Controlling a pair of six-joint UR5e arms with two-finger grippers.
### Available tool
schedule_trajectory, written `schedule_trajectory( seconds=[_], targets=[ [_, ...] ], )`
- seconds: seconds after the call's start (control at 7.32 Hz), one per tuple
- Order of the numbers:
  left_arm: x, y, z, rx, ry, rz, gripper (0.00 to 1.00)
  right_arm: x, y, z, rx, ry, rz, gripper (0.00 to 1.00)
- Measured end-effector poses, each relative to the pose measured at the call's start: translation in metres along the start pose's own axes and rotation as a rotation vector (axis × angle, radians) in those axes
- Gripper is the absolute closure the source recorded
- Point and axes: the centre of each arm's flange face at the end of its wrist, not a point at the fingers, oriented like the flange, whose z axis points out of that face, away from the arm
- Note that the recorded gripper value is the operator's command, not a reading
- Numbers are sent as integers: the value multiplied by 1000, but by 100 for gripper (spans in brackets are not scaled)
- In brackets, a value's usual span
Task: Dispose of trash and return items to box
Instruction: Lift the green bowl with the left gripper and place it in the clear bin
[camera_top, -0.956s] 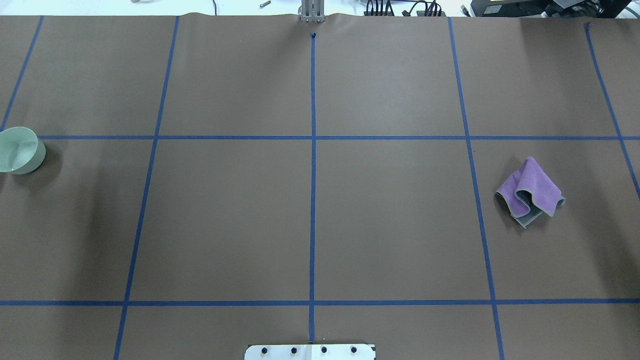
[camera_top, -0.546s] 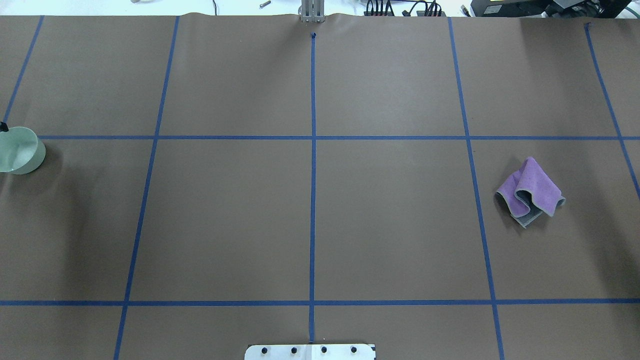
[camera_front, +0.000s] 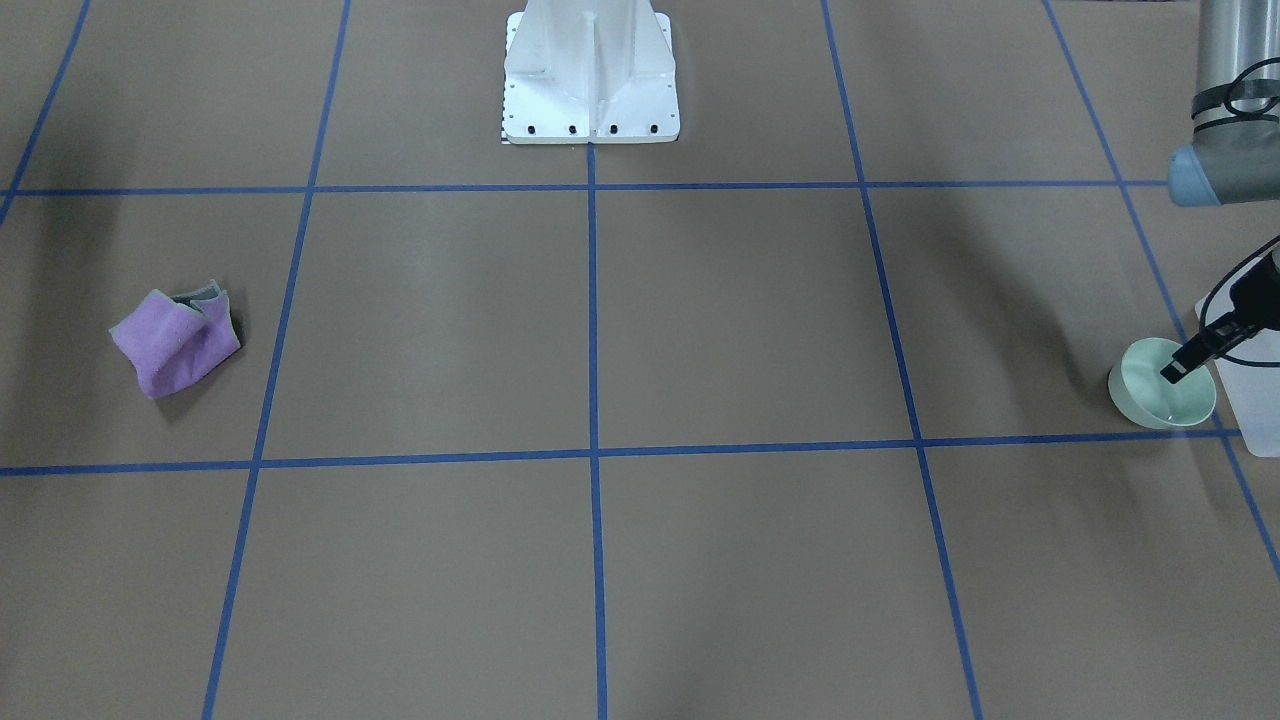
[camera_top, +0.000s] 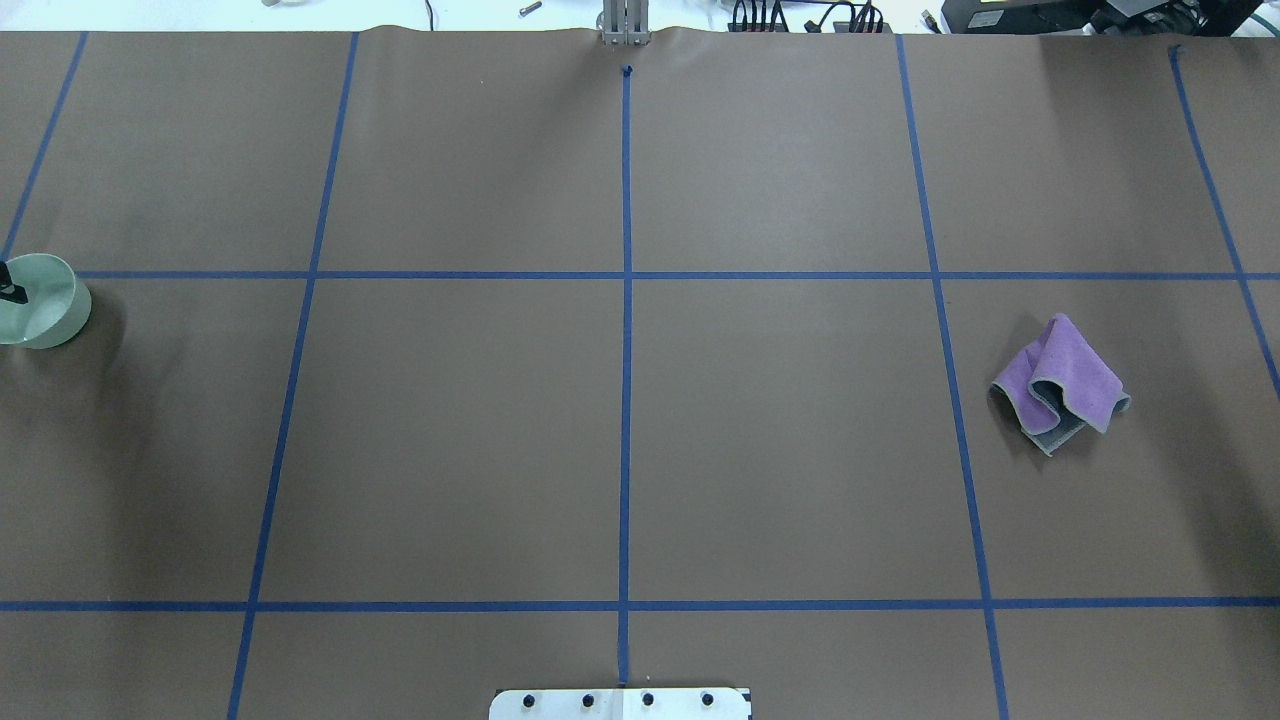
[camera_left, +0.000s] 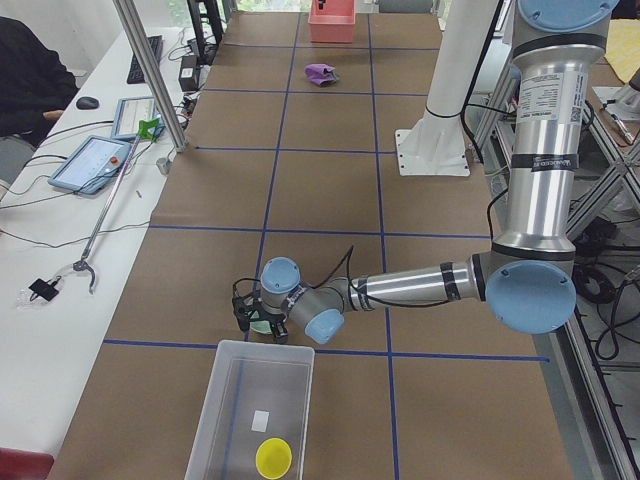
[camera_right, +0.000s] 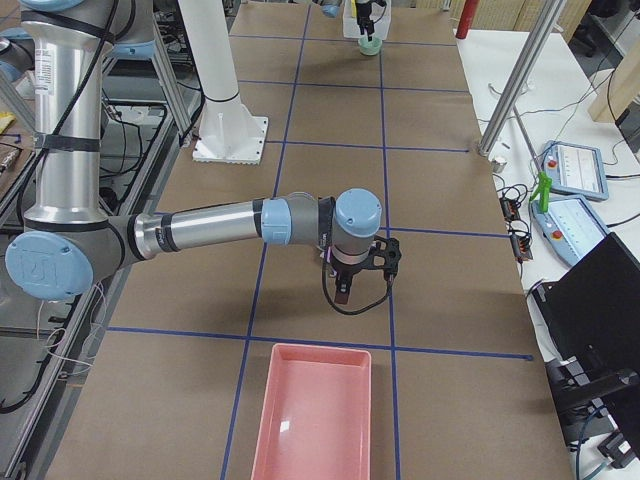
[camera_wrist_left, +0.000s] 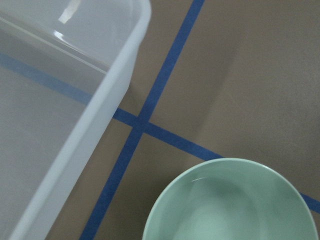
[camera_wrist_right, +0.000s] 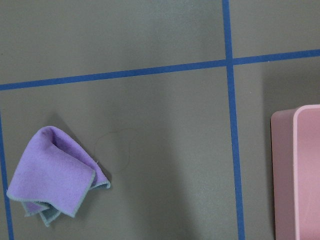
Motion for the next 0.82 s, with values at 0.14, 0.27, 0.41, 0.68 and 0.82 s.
schedule_trajectory(
  seconds=[0.14,0.27,0.41,0.68,0.82],
  targets=[
    [1,2,2,-3,-1,3,55,0,0,0,0,0,0,0],
    [3,3,3,-5,-1,6,80,0,0,0,0,0,-1,0],
    [5,3,3,-4,0,8,100,0,0,0,0,1,-1,0],
    [16,3,-3,3,17,3,100,1,1,1,-1,2,0,0],
    [28,5,-11,7,37,-13,100,1,1,1,-2,2,0,0]
  ],
)
